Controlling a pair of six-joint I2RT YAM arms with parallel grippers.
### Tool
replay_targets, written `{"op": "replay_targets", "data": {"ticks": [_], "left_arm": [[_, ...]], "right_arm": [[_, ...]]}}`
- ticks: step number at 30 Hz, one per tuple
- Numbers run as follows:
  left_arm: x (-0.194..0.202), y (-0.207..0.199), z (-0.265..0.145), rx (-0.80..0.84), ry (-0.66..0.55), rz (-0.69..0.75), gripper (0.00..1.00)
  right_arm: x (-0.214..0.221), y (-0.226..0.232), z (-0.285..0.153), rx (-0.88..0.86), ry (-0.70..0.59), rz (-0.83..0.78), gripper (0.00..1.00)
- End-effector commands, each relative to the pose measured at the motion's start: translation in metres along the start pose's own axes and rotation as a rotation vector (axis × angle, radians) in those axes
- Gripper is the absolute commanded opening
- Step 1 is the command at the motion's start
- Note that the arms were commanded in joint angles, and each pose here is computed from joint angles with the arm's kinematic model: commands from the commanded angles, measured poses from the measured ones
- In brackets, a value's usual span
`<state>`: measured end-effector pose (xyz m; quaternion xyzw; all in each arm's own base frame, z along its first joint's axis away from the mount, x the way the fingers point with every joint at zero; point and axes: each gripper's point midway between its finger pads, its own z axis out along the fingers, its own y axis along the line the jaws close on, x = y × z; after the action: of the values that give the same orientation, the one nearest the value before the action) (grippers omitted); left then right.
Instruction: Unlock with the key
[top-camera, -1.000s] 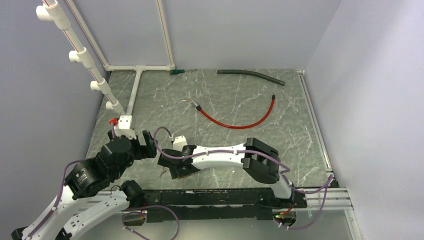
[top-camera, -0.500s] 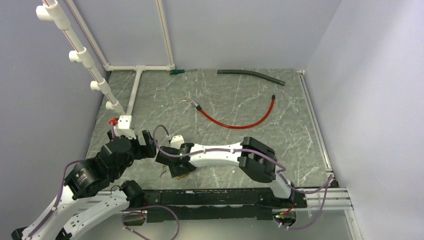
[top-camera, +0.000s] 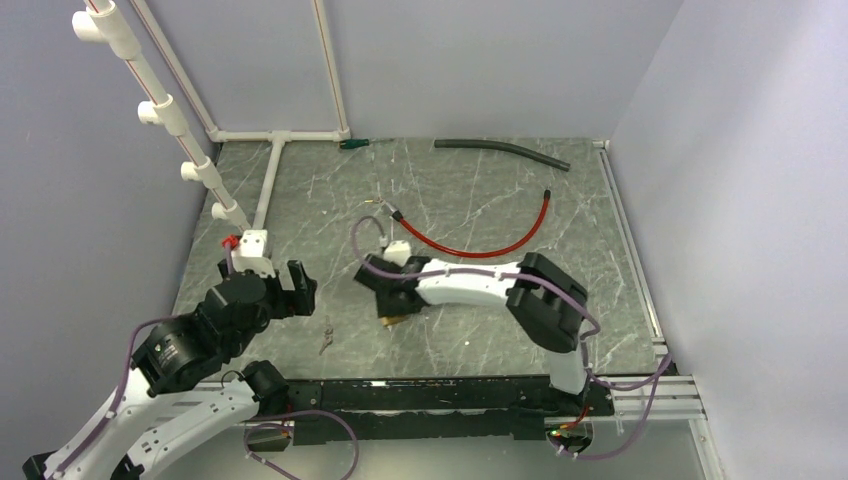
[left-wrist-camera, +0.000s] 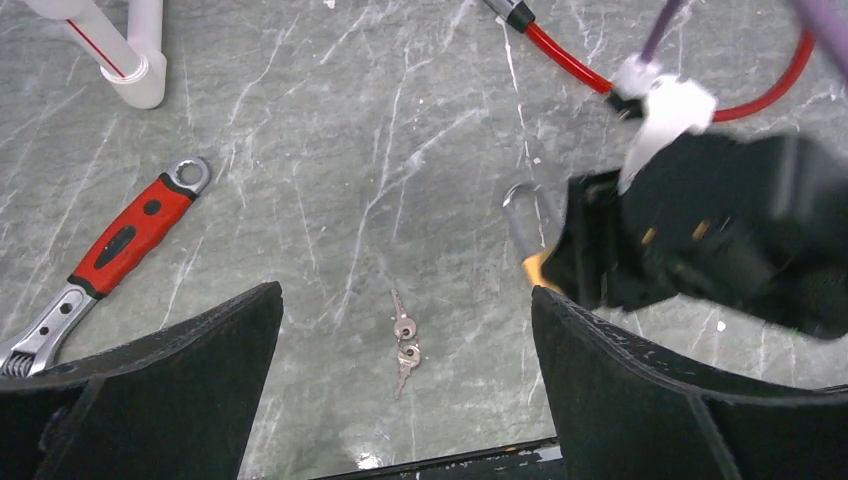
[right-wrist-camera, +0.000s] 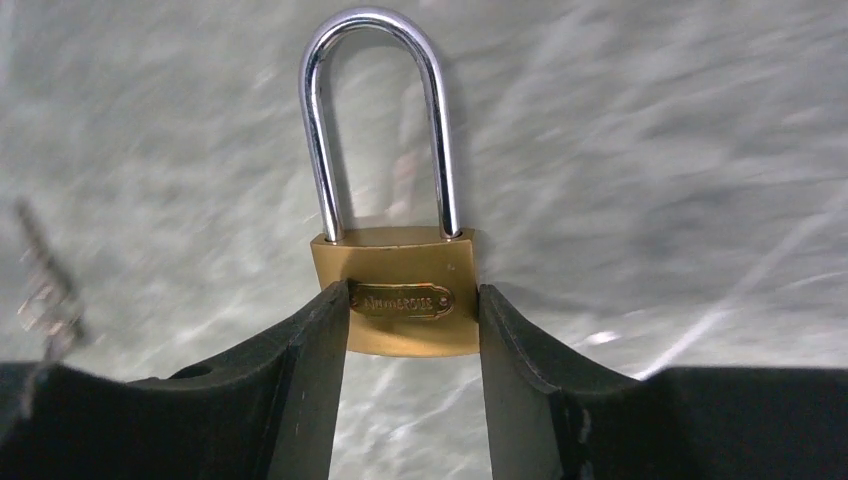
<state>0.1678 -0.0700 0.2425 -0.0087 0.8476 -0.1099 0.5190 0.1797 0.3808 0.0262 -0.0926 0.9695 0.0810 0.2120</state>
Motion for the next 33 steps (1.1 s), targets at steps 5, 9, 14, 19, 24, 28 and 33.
{"op": "replay_targets", "data": {"ticks": [5, 9, 14, 19, 24, 28, 33], "left_arm": [[0.0, -0.009, 0.012, -0.022, 0.044, 0.014, 0.98], [0.004, -0.011, 0.018, -0.038, 0.067, 0.028, 0.97], [0.018, -0.019, 0.034, -0.062, 0.157, 0.077, 0.91], [0.056, -0.019, 0.056, -0.205, 0.339, 0.062, 0.83], [0.111, -0.015, 0.087, -0.308, 0.463, 0.064, 0.82], [0.114, -0.01, 0.095, -0.363, 0.473, 0.062, 0.79], [0.14, -0.018, 0.107, -0.296, 0.564, -0.034, 0.76]], "right_arm": [[-0.028, -0.137, 0.011, 0.314, -0.057, -0.05, 0.38], [-0.037, -0.148, 0.002, 0.3, -0.069, -0.033, 0.42], [-0.05, -0.149, -0.018, 0.239, -0.116, -0.01, 0.63], [-0.071, -0.166, -0.061, 0.26, -0.212, 0.035, 0.97], [-0.078, -0.169, -0.092, 0.195, -0.28, 0.051, 0.99], [-0.076, -0.165, -0.108, 0.098, -0.336, 0.103, 0.99], [-0.071, -0.154, -0.115, -0.019, -0.358, 0.145, 0.98]]}}
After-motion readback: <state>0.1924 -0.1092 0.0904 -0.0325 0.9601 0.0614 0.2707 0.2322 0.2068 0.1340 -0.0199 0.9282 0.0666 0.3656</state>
